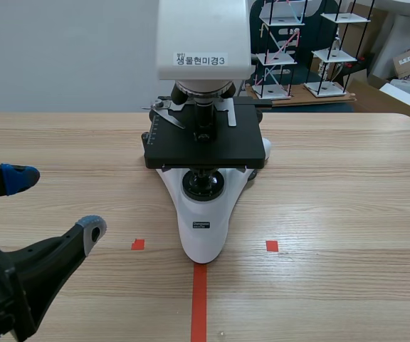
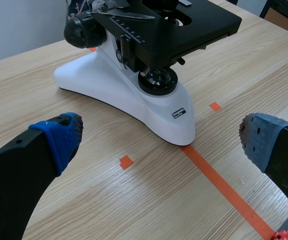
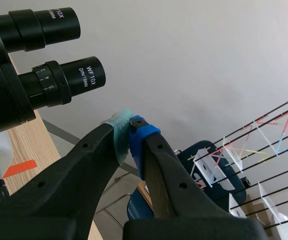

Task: Return to the home posture

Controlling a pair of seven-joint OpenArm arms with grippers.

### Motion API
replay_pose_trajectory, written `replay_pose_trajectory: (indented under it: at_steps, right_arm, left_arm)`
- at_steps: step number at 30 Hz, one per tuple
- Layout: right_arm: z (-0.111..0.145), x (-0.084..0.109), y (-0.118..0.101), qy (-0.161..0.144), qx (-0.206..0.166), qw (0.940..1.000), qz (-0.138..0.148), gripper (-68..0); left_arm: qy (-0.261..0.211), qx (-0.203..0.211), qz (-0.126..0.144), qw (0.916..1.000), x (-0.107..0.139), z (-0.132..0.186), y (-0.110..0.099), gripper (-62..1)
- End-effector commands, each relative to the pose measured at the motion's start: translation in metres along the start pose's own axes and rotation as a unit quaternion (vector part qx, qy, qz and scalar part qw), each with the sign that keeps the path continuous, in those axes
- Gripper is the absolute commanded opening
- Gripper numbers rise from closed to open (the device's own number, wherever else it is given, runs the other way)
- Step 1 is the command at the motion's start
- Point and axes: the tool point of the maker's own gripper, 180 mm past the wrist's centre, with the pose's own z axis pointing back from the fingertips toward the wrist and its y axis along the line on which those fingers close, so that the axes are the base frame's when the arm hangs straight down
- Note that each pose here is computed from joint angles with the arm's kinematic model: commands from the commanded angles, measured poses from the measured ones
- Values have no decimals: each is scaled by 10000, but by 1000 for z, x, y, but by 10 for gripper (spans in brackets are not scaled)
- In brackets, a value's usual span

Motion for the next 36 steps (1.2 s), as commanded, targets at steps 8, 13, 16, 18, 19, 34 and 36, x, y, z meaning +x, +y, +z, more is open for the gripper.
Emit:
replay_pose_trajectory:
  at_steps: [8, 13, 16, 18, 19, 34, 36]
  right_arm:
    - [1, 16, -15, -190, -180, 9996, 96, -657]
    - [1, 16, -15, -190, -180, 9996, 96, -657]
    - [1, 16, -15, -189, -184, 9996, 98, -653]
    - [1, 16, -15, -187, -184, 9996, 98, -653]
    - [1, 16, -15, -187, -184, 9996, 98, -653]
    - [18, -5, -12, -1, -355, 9993, -126, -544]
    - [25, -8, -9, 3, -421, 9989, -224, -440]
  left_arm:
    - [-161, -32, 12, 9999, 9, -1, -3, 14]
    - [-161, -32, 12, 9999, 9, -1, -3, 14]
    - [-161, -32, 12, 9999, 9, -1, -3, 14]
    - [-161, -32, 12, 9999, 9, -1, -3, 14]
    - [-161, -32, 12, 9999, 9, -1, -3, 14]
    - [-153, -34, -5, 9999, 9, -1, -3, 14]
    - [-153, -34, -5, 9999, 9, -1, -3, 14]
